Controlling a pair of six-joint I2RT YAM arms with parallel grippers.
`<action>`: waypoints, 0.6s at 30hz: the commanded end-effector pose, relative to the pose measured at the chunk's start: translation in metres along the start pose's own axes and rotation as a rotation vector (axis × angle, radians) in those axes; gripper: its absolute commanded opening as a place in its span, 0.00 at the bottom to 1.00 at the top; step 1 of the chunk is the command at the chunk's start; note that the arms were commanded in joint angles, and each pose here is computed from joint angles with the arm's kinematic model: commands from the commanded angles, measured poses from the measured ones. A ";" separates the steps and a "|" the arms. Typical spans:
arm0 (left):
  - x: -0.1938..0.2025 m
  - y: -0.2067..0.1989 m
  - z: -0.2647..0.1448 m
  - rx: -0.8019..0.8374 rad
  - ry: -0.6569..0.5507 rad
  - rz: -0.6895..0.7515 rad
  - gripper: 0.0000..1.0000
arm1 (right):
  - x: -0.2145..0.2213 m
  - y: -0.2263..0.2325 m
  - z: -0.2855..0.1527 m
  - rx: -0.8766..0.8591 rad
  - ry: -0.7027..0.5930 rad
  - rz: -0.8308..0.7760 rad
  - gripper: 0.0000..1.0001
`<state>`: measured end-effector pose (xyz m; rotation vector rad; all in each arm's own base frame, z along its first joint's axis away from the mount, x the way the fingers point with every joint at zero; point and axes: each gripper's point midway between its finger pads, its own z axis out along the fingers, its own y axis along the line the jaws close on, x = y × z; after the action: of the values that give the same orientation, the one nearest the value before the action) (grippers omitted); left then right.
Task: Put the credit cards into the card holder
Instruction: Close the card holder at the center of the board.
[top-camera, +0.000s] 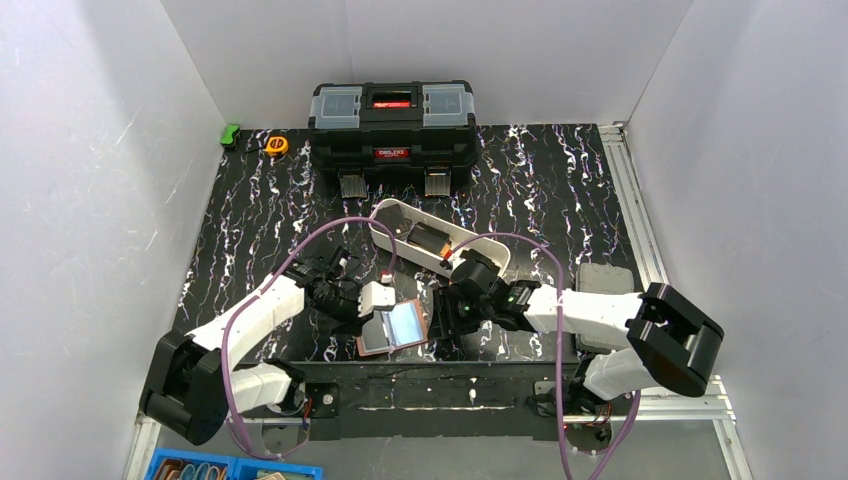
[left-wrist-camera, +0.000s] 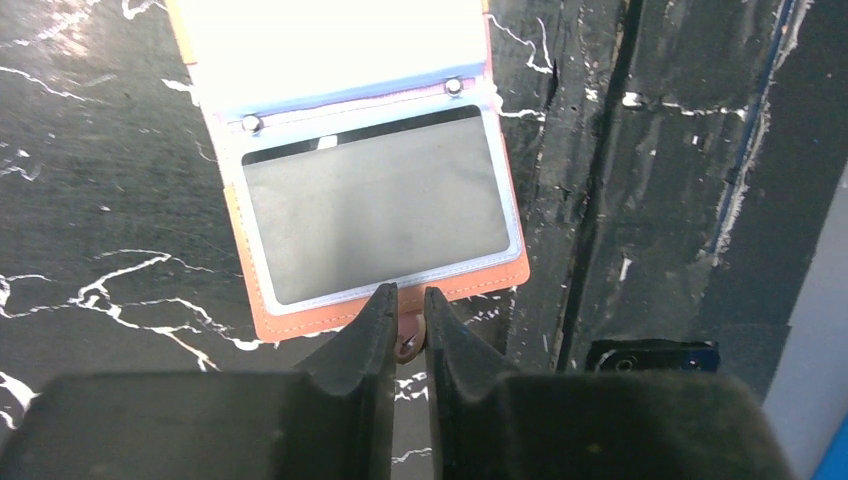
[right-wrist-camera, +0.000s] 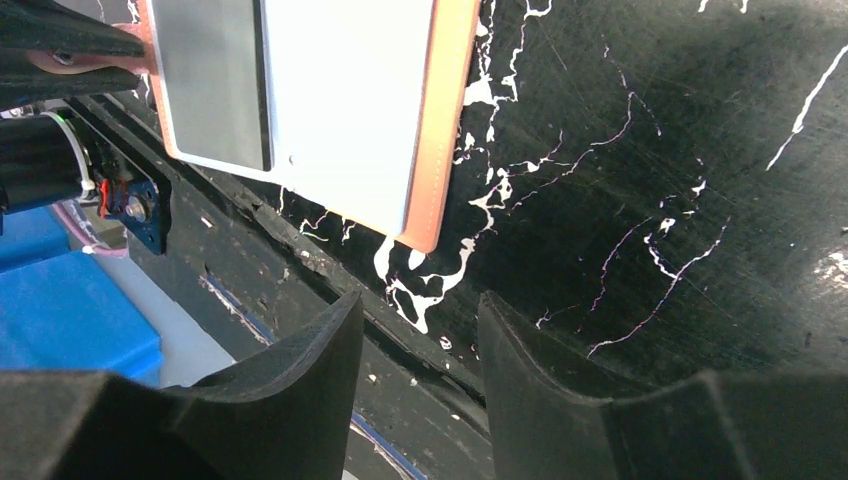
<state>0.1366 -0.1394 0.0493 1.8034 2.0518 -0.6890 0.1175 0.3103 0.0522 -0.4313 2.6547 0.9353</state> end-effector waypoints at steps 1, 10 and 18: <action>-0.004 -0.012 -0.009 0.051 0.002 0.009 0.04 | -0.012 0.013 0.002 -0.035 -0.033 -0.009 0.54; -0.065 -0.004 -0.043 0.031 -0.129 -0.035 0.00 | -0.017 0.009 0.006 -0.038 -0.080 -0.010 0.60; -0.079 -0.013 -0.008 0.120 -0.049 -0.048 0.00 | -0.022 0.011 0.014 -0.074 -0.114 -0.035 0.61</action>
<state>0.1418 -0.1860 0.1043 1.7851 2.0245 -0.8229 0.1285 0.3243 0.0523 -0.4179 2.5869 0.9805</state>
